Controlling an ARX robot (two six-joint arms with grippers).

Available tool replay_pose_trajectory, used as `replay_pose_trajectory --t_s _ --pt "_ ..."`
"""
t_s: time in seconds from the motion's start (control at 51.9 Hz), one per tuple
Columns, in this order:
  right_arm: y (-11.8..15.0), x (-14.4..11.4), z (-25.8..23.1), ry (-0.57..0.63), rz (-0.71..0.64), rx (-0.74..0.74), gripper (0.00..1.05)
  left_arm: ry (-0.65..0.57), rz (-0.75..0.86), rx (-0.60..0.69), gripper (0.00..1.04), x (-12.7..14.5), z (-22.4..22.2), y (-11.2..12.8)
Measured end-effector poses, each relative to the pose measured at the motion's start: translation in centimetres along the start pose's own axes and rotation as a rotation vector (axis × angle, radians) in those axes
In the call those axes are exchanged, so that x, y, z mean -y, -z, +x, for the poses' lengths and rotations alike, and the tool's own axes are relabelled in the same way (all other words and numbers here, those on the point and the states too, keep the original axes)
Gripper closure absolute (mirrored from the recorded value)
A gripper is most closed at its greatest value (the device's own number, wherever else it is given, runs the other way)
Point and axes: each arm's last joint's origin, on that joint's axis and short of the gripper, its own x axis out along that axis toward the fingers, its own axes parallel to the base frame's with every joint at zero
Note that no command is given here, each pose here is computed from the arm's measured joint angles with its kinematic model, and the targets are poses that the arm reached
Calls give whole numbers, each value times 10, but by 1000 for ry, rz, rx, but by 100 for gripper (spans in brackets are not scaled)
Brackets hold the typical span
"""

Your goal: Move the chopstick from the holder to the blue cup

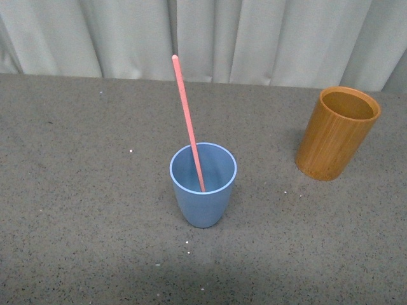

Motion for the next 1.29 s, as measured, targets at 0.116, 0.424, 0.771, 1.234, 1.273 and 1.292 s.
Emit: replay_pose_trajectory --t_s 0.116,0.424,0.771,1.234,1.273,1.292 --pt "0 0 0 0 0 0 104 0 0 0 7 0 0 0" --pt "0 0 0 0 -1 0 65 0 0 0 7 0 0 0" --pt "0 0 0 0 -1 0 10 1 0 0 7 0 0 0" --pt "0 0 0 0 -1 0 10 1 0 0 7 0 0 0" --pt "0 0 0 0 -1 0 10 0 0 0 7 0 0 0" --pt "0 0 0 0 -1 0 10 0 0 0 7 0 0 0"
